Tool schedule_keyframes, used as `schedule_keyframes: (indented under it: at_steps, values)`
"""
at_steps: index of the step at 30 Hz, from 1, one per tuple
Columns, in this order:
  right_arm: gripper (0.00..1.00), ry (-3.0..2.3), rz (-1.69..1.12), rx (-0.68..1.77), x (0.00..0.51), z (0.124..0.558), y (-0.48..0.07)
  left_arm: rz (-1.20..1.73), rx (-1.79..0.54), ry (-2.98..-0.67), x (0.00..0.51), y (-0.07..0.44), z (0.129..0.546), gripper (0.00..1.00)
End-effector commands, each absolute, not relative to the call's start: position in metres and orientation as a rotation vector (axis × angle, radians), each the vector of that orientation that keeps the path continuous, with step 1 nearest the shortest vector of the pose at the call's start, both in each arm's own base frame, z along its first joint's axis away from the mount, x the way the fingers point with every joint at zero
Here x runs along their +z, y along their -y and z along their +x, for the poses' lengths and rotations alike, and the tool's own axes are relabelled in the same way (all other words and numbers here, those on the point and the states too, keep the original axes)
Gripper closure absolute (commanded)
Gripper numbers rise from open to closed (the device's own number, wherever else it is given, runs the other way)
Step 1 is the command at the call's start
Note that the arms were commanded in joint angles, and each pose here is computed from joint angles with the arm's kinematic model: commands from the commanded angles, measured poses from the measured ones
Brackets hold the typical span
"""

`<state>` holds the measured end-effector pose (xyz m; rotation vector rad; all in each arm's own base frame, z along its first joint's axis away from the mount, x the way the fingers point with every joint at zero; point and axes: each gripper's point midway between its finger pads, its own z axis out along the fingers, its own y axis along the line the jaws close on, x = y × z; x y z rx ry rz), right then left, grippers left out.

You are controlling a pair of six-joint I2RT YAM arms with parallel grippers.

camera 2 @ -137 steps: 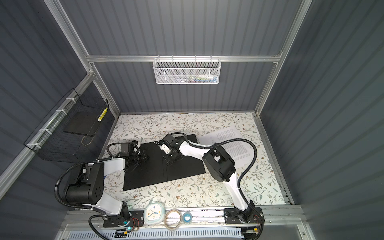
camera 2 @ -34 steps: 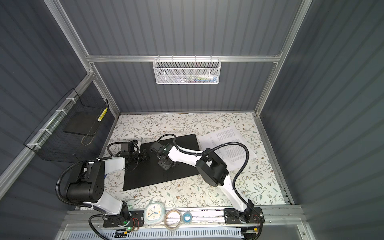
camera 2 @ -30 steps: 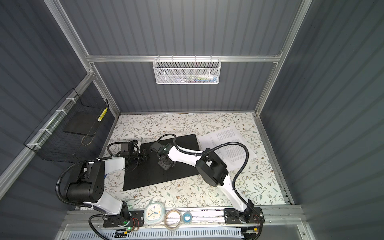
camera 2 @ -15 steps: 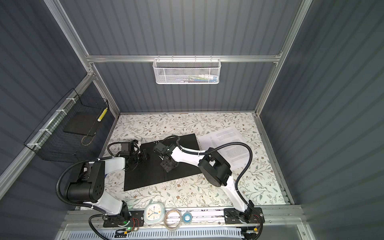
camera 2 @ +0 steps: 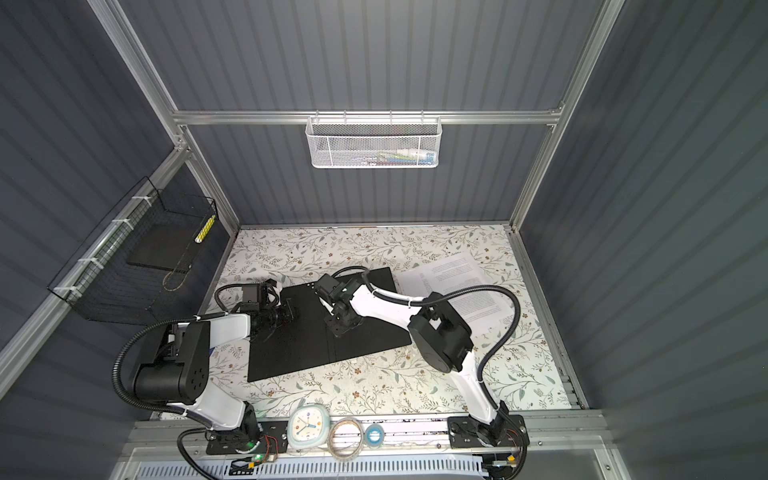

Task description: Put the files into the folder

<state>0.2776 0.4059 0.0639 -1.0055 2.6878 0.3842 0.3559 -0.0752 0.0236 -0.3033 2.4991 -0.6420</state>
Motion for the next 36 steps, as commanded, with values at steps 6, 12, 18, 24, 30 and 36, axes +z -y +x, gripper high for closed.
schedule_keyframes:
  at_steps: [6, 12, 18, 24, 30, 36]
  values:
    - [0.79, -2.724, -0.921, 0.677, 0.068, 0.286, -0.419, -0.371, -0.605, -2.672, -0.012, 0.07, 0.322, 0.97]
    - [0.78, -2.732, -0.929, 0.677, 0.057, 0.291, -0.423, -0.373, -0.605, -2.674, -0.013, 0.07, 0.322, 0.97]
    - [0.79, -2.739, -0.926, 0.686, 0.05, 0.295, -0.426, -0.372, -0.605, -2.675, -0.013, 0.07, 0.322, 0.97]
    - [0.8, -2.766, -0.928, 0.668, 0.039, 0.293, -0.424, -0.372, -0.607, -2.675, -0.013, 0.07, 0.322, 0.97]
    - [0.81, -2.787, -0.927, 0.664, 0.034, 0.293, -0.424, -0.374, -0.607, -2.679, -0.014, 0.07, 0.322, 0.97]
    - [0.84, -2.794, -0.921, 0.672, 0.029, 0.293, -0.426, -0.37, -0.61, -2.678, -0.013, 0.071, 0.323, 0.98]
